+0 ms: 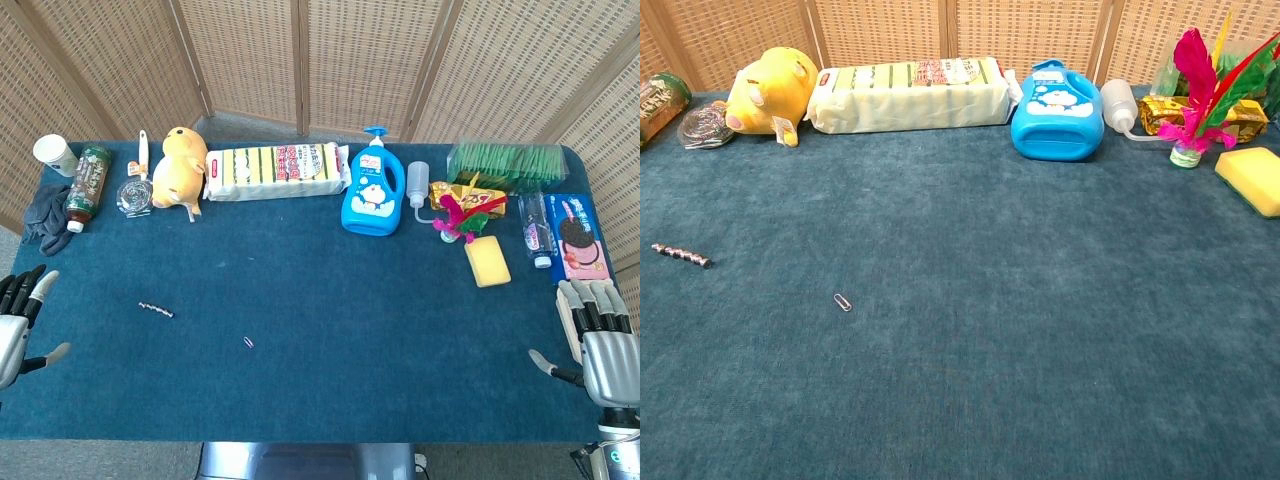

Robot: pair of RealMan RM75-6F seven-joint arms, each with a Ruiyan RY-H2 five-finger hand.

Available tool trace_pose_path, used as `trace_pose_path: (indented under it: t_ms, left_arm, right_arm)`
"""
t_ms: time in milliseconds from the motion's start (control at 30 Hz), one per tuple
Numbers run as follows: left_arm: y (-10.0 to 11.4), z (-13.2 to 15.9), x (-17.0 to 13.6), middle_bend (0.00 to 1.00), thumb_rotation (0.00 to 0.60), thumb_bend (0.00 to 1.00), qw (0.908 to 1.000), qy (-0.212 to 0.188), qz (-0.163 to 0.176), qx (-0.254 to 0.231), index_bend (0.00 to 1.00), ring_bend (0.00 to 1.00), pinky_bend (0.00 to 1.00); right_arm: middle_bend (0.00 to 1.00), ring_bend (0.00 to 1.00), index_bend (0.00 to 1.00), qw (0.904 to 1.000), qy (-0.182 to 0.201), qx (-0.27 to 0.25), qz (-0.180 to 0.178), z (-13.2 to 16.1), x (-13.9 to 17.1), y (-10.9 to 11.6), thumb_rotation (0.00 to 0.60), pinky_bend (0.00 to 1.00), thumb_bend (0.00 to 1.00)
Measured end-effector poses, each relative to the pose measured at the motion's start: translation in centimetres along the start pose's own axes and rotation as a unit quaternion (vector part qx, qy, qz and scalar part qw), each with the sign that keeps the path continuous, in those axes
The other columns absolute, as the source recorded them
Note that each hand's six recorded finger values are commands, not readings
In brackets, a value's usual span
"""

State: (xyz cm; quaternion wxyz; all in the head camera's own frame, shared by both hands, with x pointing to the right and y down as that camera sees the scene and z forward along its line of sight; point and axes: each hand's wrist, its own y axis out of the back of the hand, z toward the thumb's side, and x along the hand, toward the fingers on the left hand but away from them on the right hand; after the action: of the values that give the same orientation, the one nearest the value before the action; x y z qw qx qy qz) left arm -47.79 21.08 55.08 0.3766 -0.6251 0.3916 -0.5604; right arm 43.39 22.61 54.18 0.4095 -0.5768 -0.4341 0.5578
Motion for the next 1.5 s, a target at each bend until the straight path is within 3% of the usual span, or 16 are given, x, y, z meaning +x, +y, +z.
trace_pose_path:
  t_ms: [233, 433, 600, 800, 1200, 1500]
  left_arm:
    - [-0.6, 0.1, 0.3, 0.00, 0.600, 0.25, 0.9999, -0.011, -0.009, -0.003, 0.02, 0.00, 0.02]
    - [-1.8, -0.2, 1.5, 0.00, 0.600, 0.25, 0.9991, -0.032, -0.022, -0.015, 0.14, 0.00, 0.02]
    - [-4.0, -0.3, 3.8, 0.00, 0.600, 0.30, 0.9965, -0.060, -0.051, -0.028, 0.20, 0.00, 0.02]
    - [-7.6, 0.3, 6.7, 0.00, 0.600, 0.37, 0.9922, -0.083, -0.092, 0.007, 0.32, 0.00, 0.02]
    - [-9.7, 1.3, 8.8, 0.01, 0.600, 0.63, 0.9896, -0.089, -0.103, 0.047, 0.37, 0.00, 0.02]
    - [-10.9, 1.1, 9.3, 0.01, 0.600, 0.62, 0.9884, -0.081, -0.119, 0.046, 0.37, 0.00, 0.02]
  right_arm:
    - [0.00, 0.00, 0.00, 1.0000, -0.001, -0.001, 0.003, 0.0, -0.1, 0.0, 0.465, 0.00, 0.00]
    - [0.00, 0.00, 0.00, 1.0000, -0.001, -0.006, 0.001, 0.2, -0.2, 0.2, 0.468, 0.00, 0.00]
    - [0.00, 0.00, 0.00, 0.9999, -0.008, -0.006, 0.010, -0.2, -0.2, 0.0, 0.472, 0.00, 0.00]
    - [0.00, 0.00, 0.00, 0.9998, -0.014, -0.009, 0.014, -0.6, -0.3, -0.1, 0.472, 0.00, 0.00]
    - [0.00, 0.00, 0.00, 0.9995, -0.011, -0.015, 0.026, -0.3, -0.8, -0.6, 0.474, 0.00, 0.00]
    - [0.00, 0.00, 0.00, 0.9993, -0.013, -0.017, 0.031, -0.3, -0.9, -0.7, 0.477, 0.00, 0.00]
